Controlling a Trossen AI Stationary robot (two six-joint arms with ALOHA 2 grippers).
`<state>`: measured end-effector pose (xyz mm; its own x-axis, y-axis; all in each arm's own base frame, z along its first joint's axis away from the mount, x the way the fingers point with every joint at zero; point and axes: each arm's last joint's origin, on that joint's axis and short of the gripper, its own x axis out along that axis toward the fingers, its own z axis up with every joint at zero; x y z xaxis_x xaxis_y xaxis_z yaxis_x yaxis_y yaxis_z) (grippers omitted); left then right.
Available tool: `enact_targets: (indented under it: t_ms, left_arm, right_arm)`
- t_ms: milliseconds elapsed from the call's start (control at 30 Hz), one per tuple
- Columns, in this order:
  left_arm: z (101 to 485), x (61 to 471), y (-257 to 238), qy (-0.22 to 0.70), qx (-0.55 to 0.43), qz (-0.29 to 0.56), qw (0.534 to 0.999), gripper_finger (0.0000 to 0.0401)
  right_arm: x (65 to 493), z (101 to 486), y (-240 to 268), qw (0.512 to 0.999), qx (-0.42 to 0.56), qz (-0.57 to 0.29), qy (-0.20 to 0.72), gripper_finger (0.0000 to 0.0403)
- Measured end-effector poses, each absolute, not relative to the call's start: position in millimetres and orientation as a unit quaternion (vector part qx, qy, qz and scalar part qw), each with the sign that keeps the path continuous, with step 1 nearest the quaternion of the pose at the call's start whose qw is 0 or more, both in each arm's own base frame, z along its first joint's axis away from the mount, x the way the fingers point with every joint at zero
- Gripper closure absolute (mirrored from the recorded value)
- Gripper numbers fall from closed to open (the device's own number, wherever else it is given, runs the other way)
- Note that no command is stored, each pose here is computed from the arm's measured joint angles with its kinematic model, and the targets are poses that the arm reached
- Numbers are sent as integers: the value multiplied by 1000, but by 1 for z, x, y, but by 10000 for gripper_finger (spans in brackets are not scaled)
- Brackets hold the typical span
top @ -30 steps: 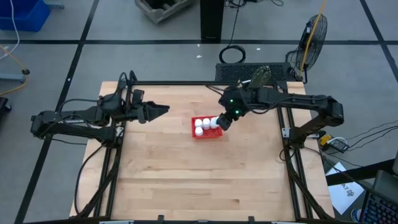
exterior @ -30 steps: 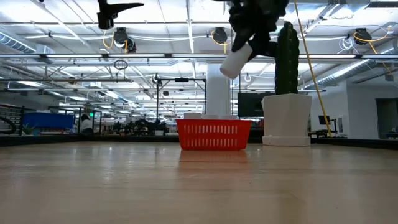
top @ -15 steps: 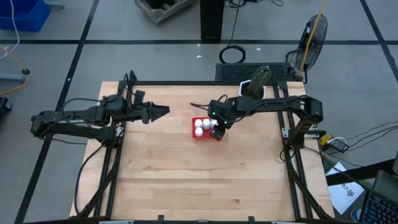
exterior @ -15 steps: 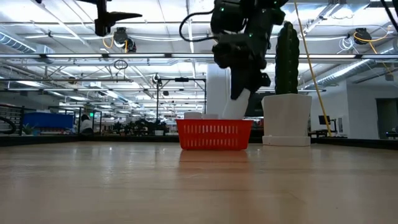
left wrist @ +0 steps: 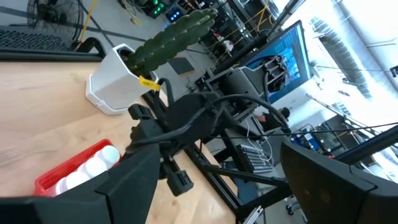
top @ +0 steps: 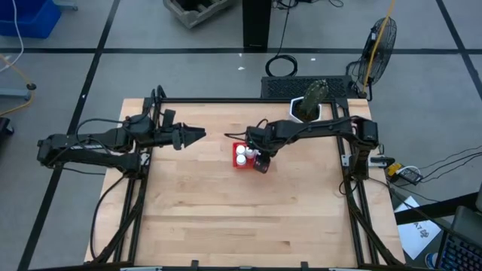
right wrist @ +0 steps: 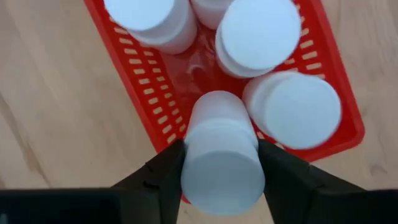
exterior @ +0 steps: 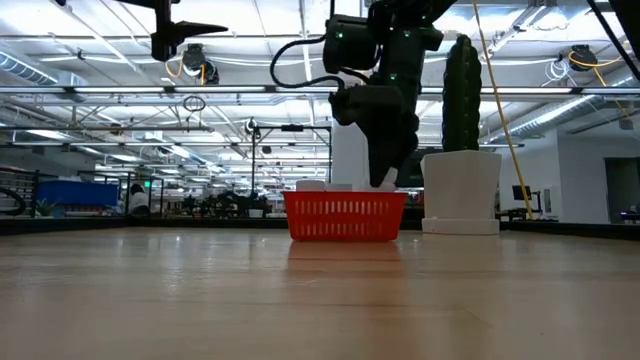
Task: Pick and place pill bottles into a basket
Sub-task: Adjust the white medicine bottle in the red basket, then return to Home Position
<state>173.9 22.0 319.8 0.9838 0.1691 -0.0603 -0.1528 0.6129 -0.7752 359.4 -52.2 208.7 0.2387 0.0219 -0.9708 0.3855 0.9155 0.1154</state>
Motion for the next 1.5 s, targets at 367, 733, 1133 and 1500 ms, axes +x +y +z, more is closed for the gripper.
enact_targets:
  t_ms: [367,733,1133,1500]
  left_arm:
    - [319,174,22,-6,-430,91,898,66]
    - [317,174,22,2,-427,95,899,66]
    - [296,169,21,106,-406,140,897,66]
    - [291,164,12,157,-306,120,931,66]
  right_arm:
    - [363,210,-50,782,172,-105,590,93]
    - [356,234,-49,804,177,-107,558,86]
    - [337,297,-18,871,176,-82,451,98]
    - [309,320,4,871,154,-76,461,380]
